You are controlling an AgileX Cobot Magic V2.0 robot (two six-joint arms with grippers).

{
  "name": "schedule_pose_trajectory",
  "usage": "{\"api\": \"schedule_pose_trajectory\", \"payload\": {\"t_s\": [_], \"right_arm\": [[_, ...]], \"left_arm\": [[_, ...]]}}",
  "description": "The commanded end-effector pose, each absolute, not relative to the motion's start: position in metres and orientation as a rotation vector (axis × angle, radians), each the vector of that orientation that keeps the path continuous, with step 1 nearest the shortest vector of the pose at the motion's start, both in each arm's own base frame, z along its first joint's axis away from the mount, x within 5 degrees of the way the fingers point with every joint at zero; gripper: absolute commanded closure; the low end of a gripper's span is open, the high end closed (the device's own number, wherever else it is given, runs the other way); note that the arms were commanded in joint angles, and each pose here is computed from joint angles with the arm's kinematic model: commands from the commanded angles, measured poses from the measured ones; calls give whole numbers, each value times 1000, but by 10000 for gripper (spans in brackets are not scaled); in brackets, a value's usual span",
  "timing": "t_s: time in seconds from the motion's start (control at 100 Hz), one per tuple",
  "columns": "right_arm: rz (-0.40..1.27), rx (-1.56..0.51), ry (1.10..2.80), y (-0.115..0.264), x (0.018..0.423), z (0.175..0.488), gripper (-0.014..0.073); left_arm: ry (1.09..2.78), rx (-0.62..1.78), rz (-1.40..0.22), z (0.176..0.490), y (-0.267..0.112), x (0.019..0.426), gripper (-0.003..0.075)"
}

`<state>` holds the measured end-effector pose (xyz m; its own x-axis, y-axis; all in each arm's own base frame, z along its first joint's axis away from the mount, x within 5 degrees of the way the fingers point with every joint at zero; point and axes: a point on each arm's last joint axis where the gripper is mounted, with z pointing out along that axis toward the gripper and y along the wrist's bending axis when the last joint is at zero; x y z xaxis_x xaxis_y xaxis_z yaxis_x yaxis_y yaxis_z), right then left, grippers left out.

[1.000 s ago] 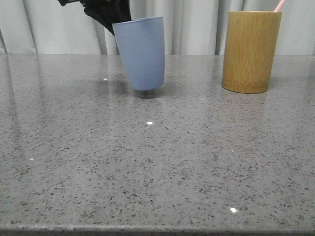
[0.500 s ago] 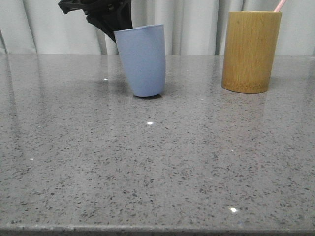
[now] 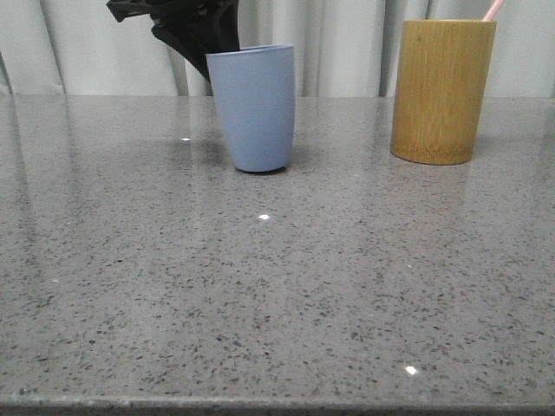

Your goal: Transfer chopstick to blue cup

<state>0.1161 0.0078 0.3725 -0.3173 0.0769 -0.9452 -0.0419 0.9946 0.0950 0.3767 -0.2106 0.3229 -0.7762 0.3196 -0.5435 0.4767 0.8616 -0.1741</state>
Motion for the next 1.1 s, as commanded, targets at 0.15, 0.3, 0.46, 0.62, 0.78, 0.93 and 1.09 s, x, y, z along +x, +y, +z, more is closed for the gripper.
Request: {"api": "schedule_pose_trajectory", "payload": {"t_s": [0.15, 0.3, 0.46, 0.62, 0.78, 0.93, 1.09], "right_arm": [[121, 24, 1773, 8, 118, 392, -29], [121, 24, 1773, 8, 118, 392, -29], [121, 24, 1773, 8, 118, 392, -29], [121, 24, 1773, 8, 118, 392, -29], [121, 24, 1773, 8, 118, 392, -29], [121, 24, 1773, 8, 118, 392, -29], [121, 24, 1773, 8, 118, 392, -29]], "left_arm": [[2391, 575, -479, 370, -212, 365, 137], [2368, 583, -485, 386, -211, 362, 120], [2336, 577, -464, 406, -201, 353, 120], [2290, 483, -381, 431, -175, 342, 120], [2236, 416, -303, 453, -146, 322, 122], [2211, 354, -278, 458, -119, 298, 122], [2154, 272, -242, 454, -86, 266, 122]]}}
